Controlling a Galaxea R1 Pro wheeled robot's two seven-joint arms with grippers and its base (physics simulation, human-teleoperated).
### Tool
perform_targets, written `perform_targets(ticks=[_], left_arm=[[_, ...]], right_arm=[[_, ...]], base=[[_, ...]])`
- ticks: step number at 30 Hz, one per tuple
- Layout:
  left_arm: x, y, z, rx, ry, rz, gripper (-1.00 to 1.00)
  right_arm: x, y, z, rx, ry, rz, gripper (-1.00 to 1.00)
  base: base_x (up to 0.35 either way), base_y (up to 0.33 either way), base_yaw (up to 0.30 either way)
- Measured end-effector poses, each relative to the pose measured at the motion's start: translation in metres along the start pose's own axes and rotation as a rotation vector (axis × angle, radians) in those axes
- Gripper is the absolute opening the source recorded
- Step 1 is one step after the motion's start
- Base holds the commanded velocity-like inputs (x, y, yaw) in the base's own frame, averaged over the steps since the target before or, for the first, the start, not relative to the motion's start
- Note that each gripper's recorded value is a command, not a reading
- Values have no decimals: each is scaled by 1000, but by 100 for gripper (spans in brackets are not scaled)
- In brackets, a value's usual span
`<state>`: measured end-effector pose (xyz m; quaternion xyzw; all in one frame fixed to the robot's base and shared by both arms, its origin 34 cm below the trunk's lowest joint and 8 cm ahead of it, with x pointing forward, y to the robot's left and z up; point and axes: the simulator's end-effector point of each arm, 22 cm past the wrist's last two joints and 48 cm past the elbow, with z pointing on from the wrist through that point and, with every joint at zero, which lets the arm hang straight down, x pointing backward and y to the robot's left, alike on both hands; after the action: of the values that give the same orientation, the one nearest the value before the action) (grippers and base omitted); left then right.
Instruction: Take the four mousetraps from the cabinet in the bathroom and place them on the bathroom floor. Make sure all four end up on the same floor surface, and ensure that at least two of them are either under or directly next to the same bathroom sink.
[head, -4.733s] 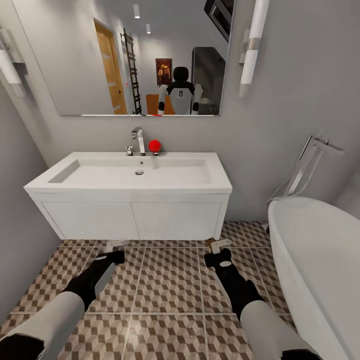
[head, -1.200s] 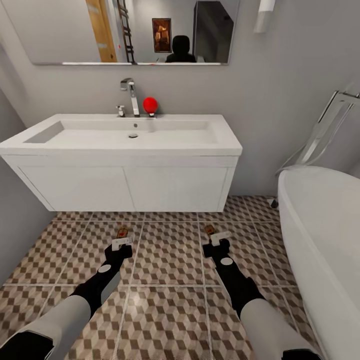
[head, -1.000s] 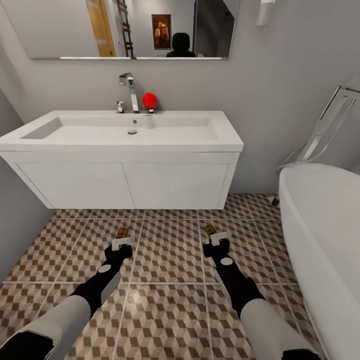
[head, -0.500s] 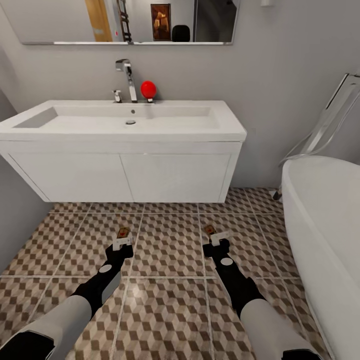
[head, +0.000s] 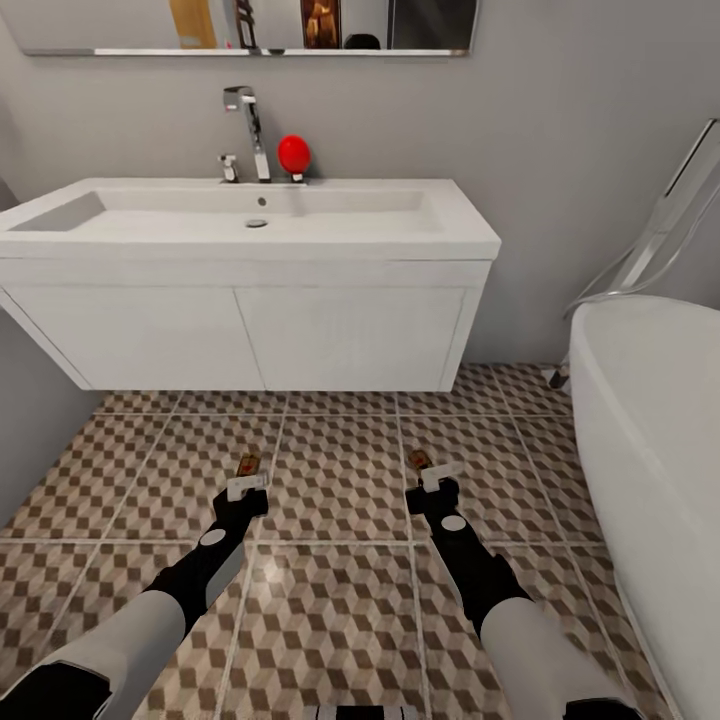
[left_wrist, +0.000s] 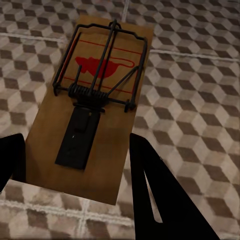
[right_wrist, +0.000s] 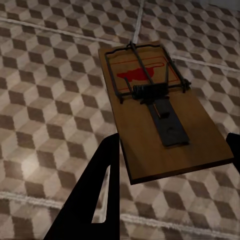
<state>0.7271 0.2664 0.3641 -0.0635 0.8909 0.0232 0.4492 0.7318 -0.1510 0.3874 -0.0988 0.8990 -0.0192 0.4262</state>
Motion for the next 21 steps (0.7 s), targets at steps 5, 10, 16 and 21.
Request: perform_targets(ticks=[5, 10, 16, 21], left_arm=[[15, 1, 6, -1, 8, 1, -100], [31, 1, 12, -1, 15, 2, -100], [49, 2, 19, -2, 23, 3, -100], [65, 3, 24, -2, 31, 4, -100]], right_arm=[[15, 3, 7, -2, 8, 0, -100], [29, 6, 13, -4, 12, 0, -100], [41, 9, 22, -6, -4, 2, -100], [56, 11, 28, -7, 1, 3, -100]], base=[[0, 0, 0], [0, 0, 0], [0, 0, 0], [0, 0, 0]])
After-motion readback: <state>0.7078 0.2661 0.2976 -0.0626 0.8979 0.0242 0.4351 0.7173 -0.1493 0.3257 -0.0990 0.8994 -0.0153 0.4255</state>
